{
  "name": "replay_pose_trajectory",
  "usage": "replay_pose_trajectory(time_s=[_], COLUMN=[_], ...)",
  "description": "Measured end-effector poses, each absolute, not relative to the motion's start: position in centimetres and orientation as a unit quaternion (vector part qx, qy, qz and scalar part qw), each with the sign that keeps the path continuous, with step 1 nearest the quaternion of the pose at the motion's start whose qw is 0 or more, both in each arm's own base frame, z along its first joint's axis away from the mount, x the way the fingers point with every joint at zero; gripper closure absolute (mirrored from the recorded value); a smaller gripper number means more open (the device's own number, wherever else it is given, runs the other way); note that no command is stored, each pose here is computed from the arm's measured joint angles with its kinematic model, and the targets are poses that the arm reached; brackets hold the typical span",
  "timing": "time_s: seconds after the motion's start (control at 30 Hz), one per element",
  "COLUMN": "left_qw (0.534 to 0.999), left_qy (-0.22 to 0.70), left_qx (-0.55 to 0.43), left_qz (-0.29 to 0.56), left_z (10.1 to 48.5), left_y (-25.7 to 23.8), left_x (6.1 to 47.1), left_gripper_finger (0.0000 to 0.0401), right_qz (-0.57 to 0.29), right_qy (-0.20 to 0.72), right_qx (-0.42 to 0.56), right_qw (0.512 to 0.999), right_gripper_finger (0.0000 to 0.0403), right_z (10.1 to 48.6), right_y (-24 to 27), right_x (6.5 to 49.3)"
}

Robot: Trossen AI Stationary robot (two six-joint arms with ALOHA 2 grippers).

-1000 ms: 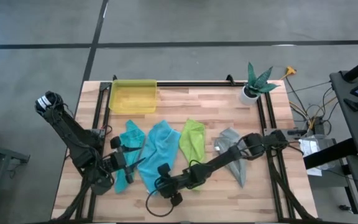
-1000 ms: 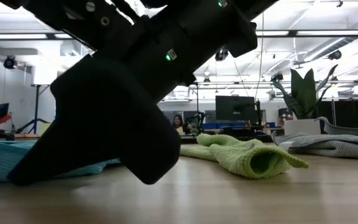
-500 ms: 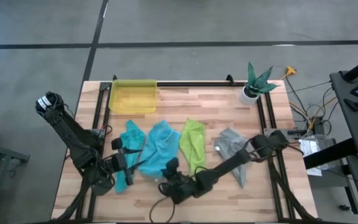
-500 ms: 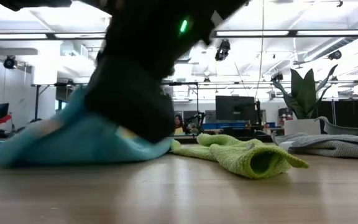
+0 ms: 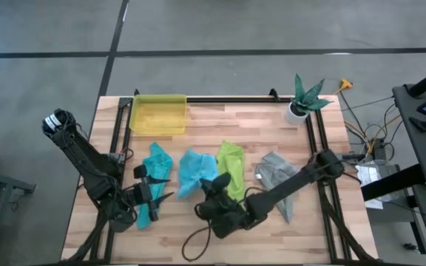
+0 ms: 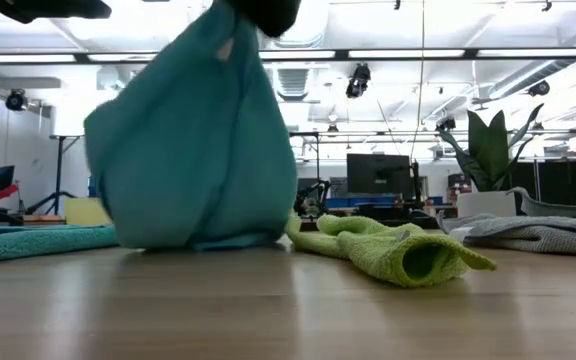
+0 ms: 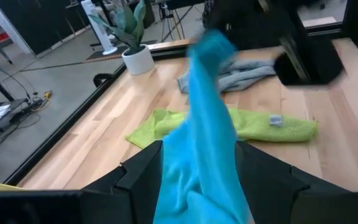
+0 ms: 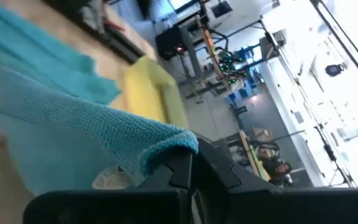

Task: Roll microfiber towels into tight, uniform cylinder then place into a basket
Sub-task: Roll the right light blue towel

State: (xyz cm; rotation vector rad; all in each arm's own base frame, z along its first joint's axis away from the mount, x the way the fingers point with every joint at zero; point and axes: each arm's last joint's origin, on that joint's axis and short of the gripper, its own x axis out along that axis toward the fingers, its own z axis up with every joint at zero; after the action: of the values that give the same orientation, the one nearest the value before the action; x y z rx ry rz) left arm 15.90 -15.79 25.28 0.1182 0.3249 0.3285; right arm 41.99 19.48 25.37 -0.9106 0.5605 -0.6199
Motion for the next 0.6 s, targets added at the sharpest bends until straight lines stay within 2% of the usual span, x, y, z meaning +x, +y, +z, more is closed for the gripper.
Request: replay_pose_trajectory(time_s=[0.2,0.4,0.6], left_qw=[0.972,0.971,0.970], left_qy=[0.162,0.162,0.159], left_qx=[0.060,0.061,0.072], left_qz=[0.163,0.163,0.169], left_z=[25.2,25.2,25.3], left_y=[-15.8,-15.8,-15.8], left_x=[15.9,15.9,15.9], left_gripper_finger=[0.0217,0.0217,0.0217], right_qz=[-0.300,-0.192,-0.162], right_qy=[0.235,0.158,0.133], right_qx=[-0.392,-0.292,-0.261], right_qw=[0.838,0.924,0.942], right_gripper_finger=[0.0394,0.0394,0.0394], right_z=[31.6,37.2,38.9], right_y=[16.2,13.3,12.1], right_x=[40.6,38.9,38.1])
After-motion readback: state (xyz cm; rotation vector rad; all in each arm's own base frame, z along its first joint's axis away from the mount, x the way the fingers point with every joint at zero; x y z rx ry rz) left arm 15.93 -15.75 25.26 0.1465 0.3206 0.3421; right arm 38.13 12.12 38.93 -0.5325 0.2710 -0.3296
